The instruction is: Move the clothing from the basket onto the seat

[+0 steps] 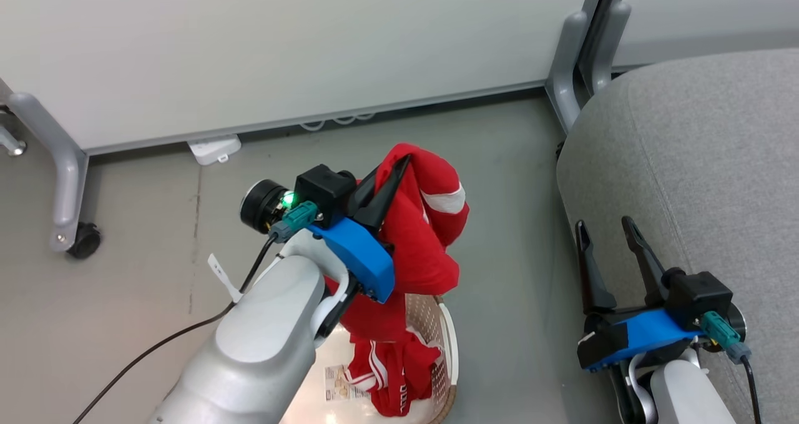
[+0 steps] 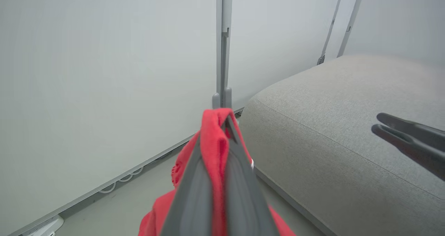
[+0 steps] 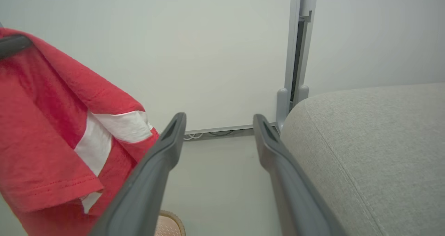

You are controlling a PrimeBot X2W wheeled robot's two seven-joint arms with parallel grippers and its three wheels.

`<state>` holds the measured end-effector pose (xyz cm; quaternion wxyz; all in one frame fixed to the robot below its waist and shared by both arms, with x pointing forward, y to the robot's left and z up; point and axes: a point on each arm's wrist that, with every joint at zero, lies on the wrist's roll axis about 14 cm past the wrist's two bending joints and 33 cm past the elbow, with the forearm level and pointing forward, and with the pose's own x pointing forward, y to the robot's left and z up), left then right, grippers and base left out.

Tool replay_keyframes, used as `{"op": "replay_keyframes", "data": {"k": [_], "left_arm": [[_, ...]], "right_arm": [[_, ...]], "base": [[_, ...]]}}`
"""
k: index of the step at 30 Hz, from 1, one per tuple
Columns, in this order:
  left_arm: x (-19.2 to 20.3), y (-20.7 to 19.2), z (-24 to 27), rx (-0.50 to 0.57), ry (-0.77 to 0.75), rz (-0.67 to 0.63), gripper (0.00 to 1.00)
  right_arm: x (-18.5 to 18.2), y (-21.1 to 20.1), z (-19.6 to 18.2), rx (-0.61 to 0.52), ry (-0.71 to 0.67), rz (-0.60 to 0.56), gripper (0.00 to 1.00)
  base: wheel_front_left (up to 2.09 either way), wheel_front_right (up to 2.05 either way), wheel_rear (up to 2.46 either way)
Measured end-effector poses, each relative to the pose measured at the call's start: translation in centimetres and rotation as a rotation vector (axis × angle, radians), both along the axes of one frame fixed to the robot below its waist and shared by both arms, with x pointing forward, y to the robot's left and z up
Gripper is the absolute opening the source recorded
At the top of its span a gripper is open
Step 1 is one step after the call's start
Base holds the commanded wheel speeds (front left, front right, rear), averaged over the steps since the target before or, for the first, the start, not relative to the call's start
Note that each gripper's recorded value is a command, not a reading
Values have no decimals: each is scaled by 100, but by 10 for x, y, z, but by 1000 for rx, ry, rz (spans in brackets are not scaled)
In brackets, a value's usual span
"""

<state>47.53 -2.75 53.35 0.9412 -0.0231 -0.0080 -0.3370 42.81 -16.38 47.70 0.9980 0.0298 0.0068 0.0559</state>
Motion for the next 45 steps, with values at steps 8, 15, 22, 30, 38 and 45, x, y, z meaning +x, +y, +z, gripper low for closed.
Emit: {"op": "replay_keyframes", "data": {"k": [8, 15, 22, 30, 38, 45], "left_arm": [[-19, -18, 53, -10, -122, -62, 0], [-31, -25, 67, -4, -148, -81, 0], [-30, -26, 59, 4, -123, -76, 0], [-23, -25, 47, 13, -97, -70, 0], [-18, -26, 42, 16, -88, -74, 0], [-17, -29, 39, 15, -85, -86, 0]], "right_arm": [[-17, 3, 10, 2, -22, 8, 100], [-25, 5, 19, 7, -45, 14, 100], [-24, 19, 30, -6, -83, 56, 100], [-19, 58, 52, -22, -153, 184, 100], [-18, 103, 57, -30, -170, 343, 100], [-12, 133, 44, -49, -126, 445, 100]], "base": [[0, 0, 0], [0, 0, 0], [0, 0, 0], [0, 0, 0], [0, 0, 0], [0, 0, 0]]}}
